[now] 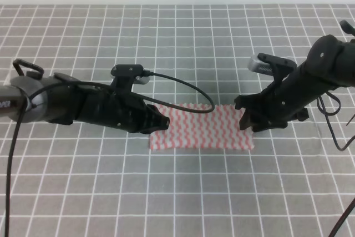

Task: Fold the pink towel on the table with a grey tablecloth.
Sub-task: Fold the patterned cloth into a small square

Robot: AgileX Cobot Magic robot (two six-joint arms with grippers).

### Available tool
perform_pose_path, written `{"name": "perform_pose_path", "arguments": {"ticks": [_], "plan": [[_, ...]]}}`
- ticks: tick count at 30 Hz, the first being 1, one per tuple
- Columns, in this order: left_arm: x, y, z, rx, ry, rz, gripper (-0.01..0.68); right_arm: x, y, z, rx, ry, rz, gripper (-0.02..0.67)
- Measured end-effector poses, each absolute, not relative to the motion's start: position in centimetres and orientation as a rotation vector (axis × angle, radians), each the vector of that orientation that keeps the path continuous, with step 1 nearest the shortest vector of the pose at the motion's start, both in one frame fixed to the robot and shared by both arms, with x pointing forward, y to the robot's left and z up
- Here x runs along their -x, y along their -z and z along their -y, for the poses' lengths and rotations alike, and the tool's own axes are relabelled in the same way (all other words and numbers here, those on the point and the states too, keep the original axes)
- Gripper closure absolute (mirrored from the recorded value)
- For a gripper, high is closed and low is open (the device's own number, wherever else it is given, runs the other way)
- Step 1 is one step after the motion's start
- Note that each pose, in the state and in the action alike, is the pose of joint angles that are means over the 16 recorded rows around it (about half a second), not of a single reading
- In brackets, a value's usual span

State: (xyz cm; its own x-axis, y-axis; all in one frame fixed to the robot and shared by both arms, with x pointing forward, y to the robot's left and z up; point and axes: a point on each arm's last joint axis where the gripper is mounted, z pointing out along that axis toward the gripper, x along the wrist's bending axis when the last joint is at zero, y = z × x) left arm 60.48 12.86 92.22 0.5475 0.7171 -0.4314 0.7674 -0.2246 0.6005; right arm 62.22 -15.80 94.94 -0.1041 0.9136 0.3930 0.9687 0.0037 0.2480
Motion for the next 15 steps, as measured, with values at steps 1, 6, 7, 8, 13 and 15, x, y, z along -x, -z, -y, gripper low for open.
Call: {"name": "perform_pose_path", "arguments": {"ticks": [1,6,7,8,13,15], "plan": [[-60.47,-92.22,-12.86,-1.975,0.079,-1.199,0.673,-62.24,-94.85,15.8,2.02,0.701,2.136,0.396],[-60.46,-92.22,-12.85,-1.975,0.081,-1.198,0.673,-62.35,-94.58,15.72,2.027,0.707,2.116,0.394],[-60.46,-92.22,-12.85,-1.975,0.081,-1.198,0.673,-62.36,-94.58,15.7,2.029,0.71,2.113,0.395],[-60.46,-92.22,-12.85,-1.975,0.081,-1.198,0.673,-62.38,-94.57,15.68,2.03,0.712,2.109,0.395],[-60.45,-92.22,-12.84,-1.975,0.083,-1.197,0.673,-62.46,-94.59,15.63,2.036,0.727,2.097,0.395],[-60.45,-92.22,-12.84,-1.975,0.083,-1.197,0.673,-62.5,-94.59,15.63,2.039,0.732,2.098,0.395]]}}
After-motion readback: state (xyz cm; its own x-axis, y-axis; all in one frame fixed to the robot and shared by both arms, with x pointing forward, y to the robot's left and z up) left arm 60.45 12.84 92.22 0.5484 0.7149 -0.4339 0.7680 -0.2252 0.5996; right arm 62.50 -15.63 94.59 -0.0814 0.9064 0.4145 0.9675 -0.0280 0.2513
